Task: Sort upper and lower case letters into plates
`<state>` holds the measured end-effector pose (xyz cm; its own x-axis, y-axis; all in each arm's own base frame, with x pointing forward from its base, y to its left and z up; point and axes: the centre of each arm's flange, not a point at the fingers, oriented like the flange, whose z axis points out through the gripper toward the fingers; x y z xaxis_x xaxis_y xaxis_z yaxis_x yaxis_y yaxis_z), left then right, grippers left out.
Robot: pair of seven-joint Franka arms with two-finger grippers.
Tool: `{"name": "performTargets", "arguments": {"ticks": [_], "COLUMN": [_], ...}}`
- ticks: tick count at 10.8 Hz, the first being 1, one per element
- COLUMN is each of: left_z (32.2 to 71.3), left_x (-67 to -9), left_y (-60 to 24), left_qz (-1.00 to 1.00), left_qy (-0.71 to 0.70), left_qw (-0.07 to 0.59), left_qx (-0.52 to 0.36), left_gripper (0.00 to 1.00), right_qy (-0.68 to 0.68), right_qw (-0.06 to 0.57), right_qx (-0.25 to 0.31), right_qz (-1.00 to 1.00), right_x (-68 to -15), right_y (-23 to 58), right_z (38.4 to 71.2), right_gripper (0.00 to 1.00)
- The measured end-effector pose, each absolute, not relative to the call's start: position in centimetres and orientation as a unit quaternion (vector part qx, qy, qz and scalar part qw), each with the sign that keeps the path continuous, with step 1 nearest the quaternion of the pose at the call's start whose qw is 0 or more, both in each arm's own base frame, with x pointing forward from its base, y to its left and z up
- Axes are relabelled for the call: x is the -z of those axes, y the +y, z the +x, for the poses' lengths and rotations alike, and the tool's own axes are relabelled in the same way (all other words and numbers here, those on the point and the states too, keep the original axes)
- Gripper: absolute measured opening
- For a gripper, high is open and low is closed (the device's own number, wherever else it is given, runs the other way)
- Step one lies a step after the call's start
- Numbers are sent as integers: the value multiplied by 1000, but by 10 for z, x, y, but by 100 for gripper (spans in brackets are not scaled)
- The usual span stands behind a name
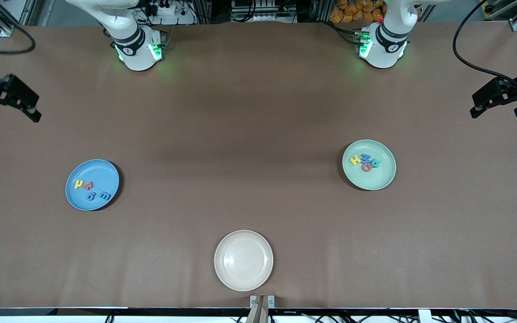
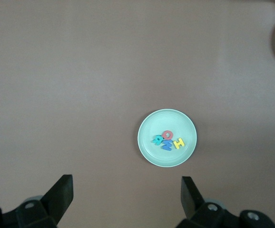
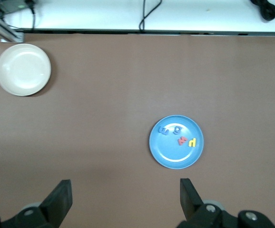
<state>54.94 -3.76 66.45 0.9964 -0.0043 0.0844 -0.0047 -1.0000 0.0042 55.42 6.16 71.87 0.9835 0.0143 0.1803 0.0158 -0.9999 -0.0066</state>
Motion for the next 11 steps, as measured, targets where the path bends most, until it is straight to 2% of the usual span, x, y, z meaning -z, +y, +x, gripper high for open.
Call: {"name": "performTargets", "arguments": {"ticks": [6, 11], "left_z": [549, 549], "left_x": [-670, -671], "left_y": [-37, -37], "left_qz": [999, 999], "left_qy": [2, 2], "left_qw": [3, 3], "left_qx": [-48, -50], "left_gripper": [100, 100], "right_qy": [17, 16], "right_qw": [6, -8], "right_qx": [54, 52], "right_qz": [-998, -998], "right_x": [-691, -673], "right_y": [19, 18], "right_z": [569, 579], "right_gripper": [100, 100]}}
